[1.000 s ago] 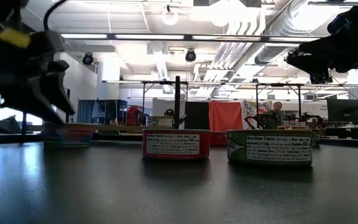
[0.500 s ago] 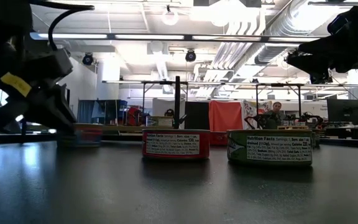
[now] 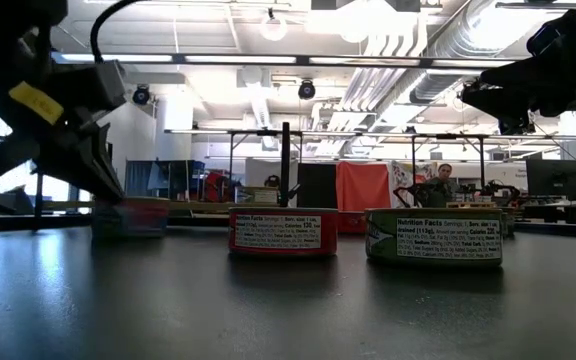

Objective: Stack canned seafood by type on shelf
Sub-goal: Put the pink blue tuna can on the shelf

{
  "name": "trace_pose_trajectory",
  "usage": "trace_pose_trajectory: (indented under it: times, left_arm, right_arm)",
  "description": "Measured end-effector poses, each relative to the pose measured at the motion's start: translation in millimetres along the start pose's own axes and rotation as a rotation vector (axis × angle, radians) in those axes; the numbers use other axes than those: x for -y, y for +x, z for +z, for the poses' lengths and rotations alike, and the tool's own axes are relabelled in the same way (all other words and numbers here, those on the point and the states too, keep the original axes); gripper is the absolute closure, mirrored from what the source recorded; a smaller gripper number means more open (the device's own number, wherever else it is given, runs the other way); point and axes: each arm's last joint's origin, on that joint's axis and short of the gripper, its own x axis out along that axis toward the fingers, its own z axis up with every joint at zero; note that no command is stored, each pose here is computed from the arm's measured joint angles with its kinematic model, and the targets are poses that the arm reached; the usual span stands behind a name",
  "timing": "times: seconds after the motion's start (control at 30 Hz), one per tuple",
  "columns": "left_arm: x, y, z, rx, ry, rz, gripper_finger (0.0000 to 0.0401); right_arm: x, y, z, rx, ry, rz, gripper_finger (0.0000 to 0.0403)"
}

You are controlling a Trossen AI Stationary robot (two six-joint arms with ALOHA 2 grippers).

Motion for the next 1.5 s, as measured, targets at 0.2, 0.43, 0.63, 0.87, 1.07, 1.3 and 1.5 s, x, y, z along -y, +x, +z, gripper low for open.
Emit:
trace_pose_trajectory:
  times: [0.2,0.43,0.63,0.87,1.07,1.3,1.5]
  left_arm:
    - [-2,-4,5,0.012,0.002,0.027,0.0400]
    - [-2,-4,7,0.029,-0.027,0.037,0.0400]
    - [0,-3,6,0.037,-0.143,0.005,0.0401]
    - [0,-1,3,0.033,-0.208,0.010,0.0335]
    - [1,0,0,0.029,-0.125,0.005,0.0241]
    - [4,18,-29,0.013,-0.079,0.028,0.0218]
    - [8,26,-42,0.085,-0.133,0.058,0.0295]
  right_arm:
    - [0,0,0,0.000,0.000,0.000,0.0179]
    - [0,0,0,0.000,0.000,0.000,0.0179]
    - [0,0,0,0.000,0.000,0.000,0.0179]
    - [0,0,0,0.000,0.000,0.000,0.0179]
    - [0,0,0,-0.001,0.000,0.000,0.0179]
    - [0,0,0,-0.001,0.000,0.000,0.0179]
    - [0,0,0,-0.001,0.000,0.000,0.0179]
